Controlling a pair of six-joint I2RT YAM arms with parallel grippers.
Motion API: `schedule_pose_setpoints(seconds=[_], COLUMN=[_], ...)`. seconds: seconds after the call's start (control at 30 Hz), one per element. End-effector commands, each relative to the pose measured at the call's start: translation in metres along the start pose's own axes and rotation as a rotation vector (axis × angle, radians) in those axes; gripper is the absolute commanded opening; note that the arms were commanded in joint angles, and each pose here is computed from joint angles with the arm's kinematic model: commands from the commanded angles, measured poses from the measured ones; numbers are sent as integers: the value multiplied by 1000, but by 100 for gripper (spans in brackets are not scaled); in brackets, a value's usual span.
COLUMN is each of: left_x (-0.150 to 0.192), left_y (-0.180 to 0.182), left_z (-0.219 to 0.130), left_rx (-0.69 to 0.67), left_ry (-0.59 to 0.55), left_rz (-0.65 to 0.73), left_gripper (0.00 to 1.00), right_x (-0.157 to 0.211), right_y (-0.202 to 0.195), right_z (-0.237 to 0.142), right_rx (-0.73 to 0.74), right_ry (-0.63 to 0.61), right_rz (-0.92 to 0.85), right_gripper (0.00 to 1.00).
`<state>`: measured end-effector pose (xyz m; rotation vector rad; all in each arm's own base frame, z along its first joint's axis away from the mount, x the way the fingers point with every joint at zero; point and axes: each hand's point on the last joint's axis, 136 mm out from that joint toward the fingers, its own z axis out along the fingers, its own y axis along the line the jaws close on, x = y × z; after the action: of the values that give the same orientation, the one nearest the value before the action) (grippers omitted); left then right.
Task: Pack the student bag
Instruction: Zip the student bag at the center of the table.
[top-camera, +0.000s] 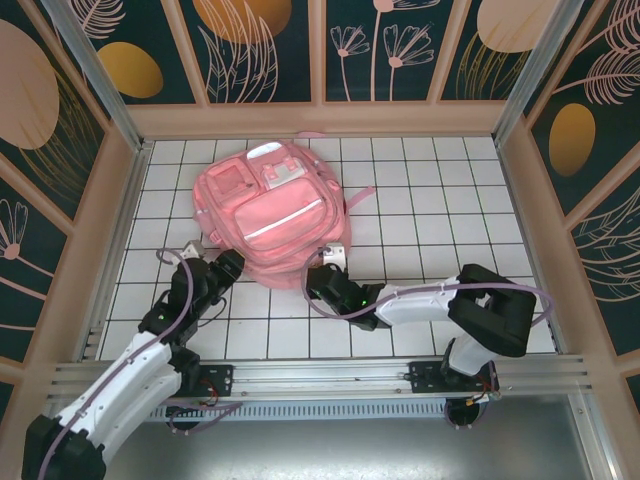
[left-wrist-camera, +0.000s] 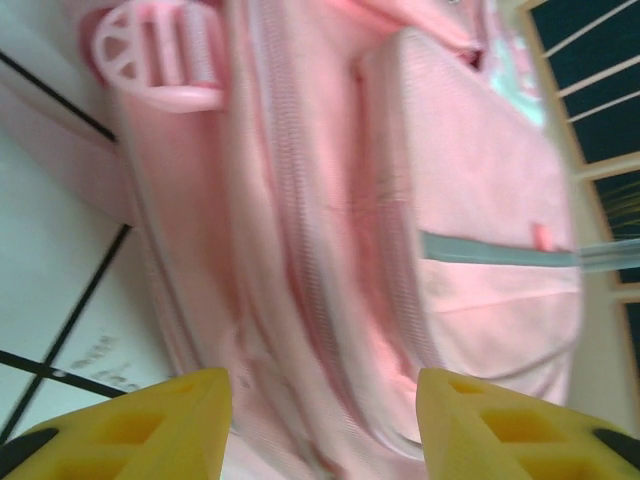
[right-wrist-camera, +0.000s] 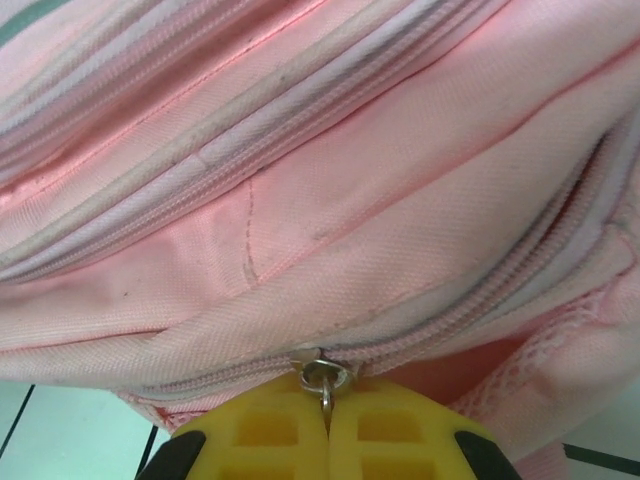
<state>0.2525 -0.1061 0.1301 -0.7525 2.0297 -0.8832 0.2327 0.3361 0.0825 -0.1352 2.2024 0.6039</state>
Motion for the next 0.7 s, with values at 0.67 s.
schedule_pose_setpoints(seconds=[0.67], left_x=[106], left_y=[-75], left_z=[45], left_rx=[51], left_ry=[228], left_rz=[-166], left_gripper=[58], right_x=[-16], right_y=[21], right_z=[-18], right_rx=[-156], right_ry=[-48], right_rz=[-25], right_gripper=[0])
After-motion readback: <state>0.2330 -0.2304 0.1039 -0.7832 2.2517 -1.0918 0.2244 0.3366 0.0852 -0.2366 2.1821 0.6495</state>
